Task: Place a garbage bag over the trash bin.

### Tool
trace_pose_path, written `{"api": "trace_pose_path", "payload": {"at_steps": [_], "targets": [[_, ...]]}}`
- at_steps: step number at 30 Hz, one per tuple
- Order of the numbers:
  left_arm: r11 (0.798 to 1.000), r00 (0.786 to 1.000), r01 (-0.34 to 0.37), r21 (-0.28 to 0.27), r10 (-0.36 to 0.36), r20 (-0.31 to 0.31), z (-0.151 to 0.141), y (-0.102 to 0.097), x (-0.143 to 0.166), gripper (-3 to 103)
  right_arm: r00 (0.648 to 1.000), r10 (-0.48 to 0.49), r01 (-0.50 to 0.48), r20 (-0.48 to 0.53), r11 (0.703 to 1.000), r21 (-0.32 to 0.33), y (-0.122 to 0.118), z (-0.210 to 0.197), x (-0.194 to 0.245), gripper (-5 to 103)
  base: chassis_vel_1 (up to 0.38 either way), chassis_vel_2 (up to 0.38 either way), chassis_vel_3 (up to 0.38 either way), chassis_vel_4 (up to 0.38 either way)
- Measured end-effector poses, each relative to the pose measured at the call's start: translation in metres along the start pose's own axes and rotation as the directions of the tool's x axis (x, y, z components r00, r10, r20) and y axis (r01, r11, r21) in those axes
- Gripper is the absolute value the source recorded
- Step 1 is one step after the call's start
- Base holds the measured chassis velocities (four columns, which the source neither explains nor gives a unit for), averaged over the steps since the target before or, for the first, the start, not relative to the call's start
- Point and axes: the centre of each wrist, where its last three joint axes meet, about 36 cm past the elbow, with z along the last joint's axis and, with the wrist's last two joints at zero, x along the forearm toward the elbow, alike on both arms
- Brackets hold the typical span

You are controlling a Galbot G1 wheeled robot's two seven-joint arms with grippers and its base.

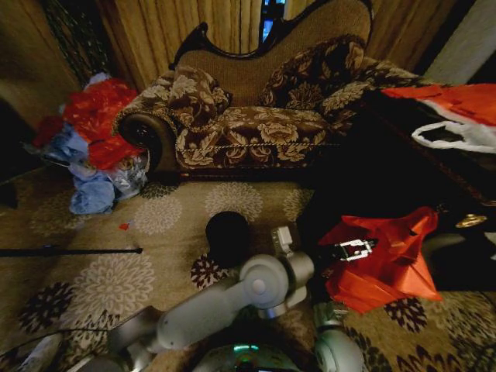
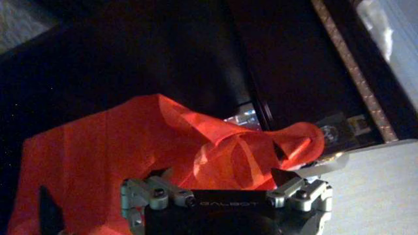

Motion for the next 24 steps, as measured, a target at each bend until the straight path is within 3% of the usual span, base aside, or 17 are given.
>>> {"api": "trace_pose_path", "payload": {"at_steps": [11, 19, 24], "targets": [[0.994, 0.996, -0.075, 0.079, 0.078, -0.032, 0.017, -0.015, -0.027, 100, 0.999, -0.019, 0.02, -0.037, 1.0, 0.013, 0.003, 0.014, 0.009, 100, 0.0, 0.0, 0.0, 0.0], [0.991, 0.998, -0.062, 0.115, 0.064, -0.007, 0.015, 0.0, -0.033, 100, 0.999, -0.025, 0.026, -0.041, 0.999, 0.032, 0.001, 0.016, 0.01, 100, 0.0, 0.0, 0.0, 0.0], [0.983, 0.998, -0.065, 0.172, 0.066, 0.003, 0.022, 0.0, -0.045, 100, 0.999, -0.025, 0.027, -0.04, 0.999, 0.043, -0.003, 0.019, 0.011, 100, 0.0, 0.0, 0.0, 0.0]]}}
